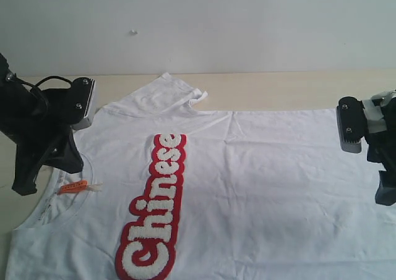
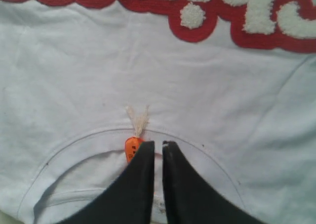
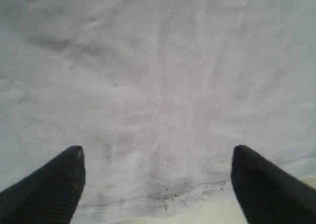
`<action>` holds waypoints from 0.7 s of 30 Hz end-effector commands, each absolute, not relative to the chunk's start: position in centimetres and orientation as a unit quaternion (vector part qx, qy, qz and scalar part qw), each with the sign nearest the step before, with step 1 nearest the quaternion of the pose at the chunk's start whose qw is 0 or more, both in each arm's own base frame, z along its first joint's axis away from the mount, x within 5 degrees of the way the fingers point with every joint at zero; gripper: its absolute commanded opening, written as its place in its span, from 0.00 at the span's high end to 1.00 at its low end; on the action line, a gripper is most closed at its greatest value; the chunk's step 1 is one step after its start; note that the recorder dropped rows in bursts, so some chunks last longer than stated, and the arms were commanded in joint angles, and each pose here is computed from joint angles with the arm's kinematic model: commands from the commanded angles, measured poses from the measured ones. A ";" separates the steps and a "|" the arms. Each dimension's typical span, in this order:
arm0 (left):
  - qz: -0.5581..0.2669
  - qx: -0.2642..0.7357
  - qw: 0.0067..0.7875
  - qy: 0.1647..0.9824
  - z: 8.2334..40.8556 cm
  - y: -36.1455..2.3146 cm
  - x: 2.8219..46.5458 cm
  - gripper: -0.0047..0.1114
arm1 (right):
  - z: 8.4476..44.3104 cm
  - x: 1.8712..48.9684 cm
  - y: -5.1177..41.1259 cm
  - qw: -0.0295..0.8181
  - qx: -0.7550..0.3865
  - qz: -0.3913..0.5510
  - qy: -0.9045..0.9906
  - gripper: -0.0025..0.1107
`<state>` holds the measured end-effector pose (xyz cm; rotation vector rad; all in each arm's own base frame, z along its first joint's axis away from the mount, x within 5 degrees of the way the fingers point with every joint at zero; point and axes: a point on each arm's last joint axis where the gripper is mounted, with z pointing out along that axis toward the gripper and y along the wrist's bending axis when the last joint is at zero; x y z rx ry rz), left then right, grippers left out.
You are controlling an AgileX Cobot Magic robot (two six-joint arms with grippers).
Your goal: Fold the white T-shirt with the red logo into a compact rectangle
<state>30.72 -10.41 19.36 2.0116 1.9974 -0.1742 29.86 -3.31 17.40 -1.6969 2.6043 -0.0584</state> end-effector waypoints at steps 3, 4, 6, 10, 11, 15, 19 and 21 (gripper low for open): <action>-0.073 0.695 0.151 0.699 19.2 -10.7 30.6 0.53 | 17.7 29.9 -3.4 0.015 -0.543 -0.017 0.840 0.14; -0.073 0.695 0.152 0.699 19.2 -10.7 30.7 0.46 | 17.7 29.9 -3.4 0.015 -0.543 -0.017 0.840 0.14; -0.071 0.693 0.154 0.701 19.2 -10.7 30.7 0.36 | 17.7 29.9 -3.4 0.017 -0.543 -0.018 0.840 0.14; -0.072 0.692 0.154 0.701 19.2 -10.7 30.7 0.26 | 17.6 30.0 -3.5 0.017 -0.549 -0.022 0.835 0.14; -0.072 0.692 0.154 0.701 19.2 -10.7 30.7 0.25 | 17.6 30.0 -3.5 0.016 -0.556 -0.023 0.830 0.14; -0.072 0.692 0.154 0.701 19.2 -10.7 30.7 0.25 | 17.3 30.0 -4.1 0.003 -0.569 -0.034 0.821 0.14; -0.074 0.694 0.147 0.701 18.7 -10.7 30.8 0.25 | 16.8 30.0 -5.6 -0.006 -0.566 -0.041 0.823 0.14; -0.074 0.696 0.143 0.700 18.3 -10.7 30.9 0.25 | 16.7 30.0 -6.3 -0.004 -0.566 -0.042 0.823 0.14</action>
